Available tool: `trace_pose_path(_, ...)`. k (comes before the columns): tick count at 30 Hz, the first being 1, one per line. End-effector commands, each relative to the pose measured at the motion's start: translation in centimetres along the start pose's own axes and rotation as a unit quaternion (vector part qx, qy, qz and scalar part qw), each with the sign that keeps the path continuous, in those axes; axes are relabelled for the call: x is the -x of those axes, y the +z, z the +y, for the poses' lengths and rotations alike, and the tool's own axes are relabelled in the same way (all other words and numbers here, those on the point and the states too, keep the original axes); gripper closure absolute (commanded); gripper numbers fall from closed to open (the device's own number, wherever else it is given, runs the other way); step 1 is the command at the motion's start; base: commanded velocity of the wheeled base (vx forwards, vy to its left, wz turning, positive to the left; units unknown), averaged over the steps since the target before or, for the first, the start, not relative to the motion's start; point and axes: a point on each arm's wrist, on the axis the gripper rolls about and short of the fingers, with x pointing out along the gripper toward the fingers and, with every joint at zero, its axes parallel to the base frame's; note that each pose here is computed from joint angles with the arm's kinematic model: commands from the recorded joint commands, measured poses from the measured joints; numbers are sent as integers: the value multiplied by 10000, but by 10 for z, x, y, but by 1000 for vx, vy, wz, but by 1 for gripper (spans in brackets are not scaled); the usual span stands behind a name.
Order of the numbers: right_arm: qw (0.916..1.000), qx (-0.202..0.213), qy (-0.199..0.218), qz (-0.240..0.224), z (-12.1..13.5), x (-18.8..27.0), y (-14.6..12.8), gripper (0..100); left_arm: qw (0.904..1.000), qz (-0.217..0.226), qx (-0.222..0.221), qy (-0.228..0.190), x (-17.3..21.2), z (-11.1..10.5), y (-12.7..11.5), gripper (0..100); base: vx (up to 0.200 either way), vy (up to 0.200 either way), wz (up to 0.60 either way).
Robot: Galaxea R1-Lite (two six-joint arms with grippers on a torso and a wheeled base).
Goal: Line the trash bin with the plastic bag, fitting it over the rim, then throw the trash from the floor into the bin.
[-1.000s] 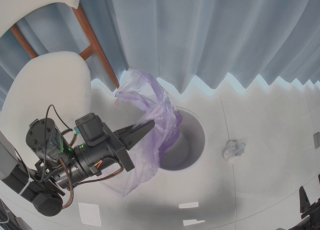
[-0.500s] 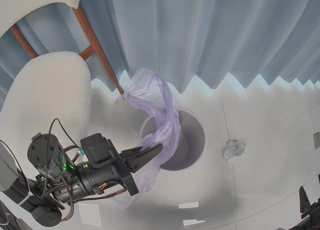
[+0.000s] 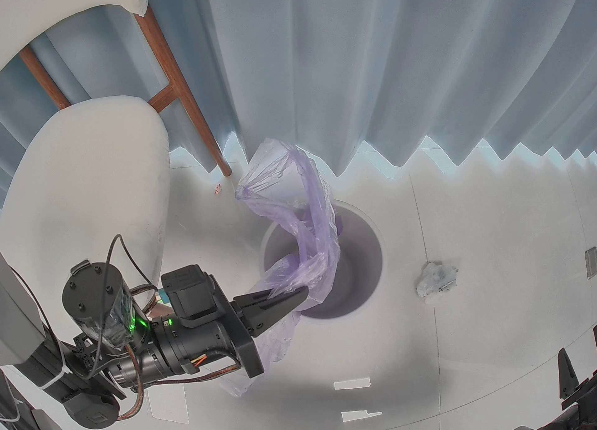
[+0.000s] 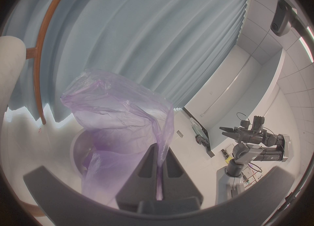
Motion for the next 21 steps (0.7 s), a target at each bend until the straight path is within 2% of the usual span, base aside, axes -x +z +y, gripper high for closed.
trace_pose_path(1,10000,6,6,6,0,0,-5,0,10000,77,11,-61,7,-5,-2,100,0,0,0)
trace_pose_path(7,9998,175,82,-11,0,0,-5,0,9999,125,30,48,7,-1,-5,100,0,0,0)
trace_pose_path(11,9998,182,82,-26,0,0,-5,0,9999,112,24,-9,6,-3,-4,100,0,0,0)
trace_pose_path(16,9997,206,105,-35,0,0,-5,0,9999,54,10,121,5,0,-2,100,0,0,0)
trace_pose_path(18,9989,142,121,-440,1,2,9,0,9999,60,5,130,5,-1,-3,100,0,0,0)
trace_pose_path(19,9989,142,121,-440,1,2,9,0,9999,60,5,130,5,-1,-3,100,0,0,0)
trace_pose_path(20,9884,-131,102,-1513,1,13,67,0,9999,40,-1,111,4,-2,-2,100,0,0,0)
trace_pose_path(21,9871,-169,101,-1588,0,13,76,0,9999,33,-3,110,4,-2,-2,100,0,0,0)
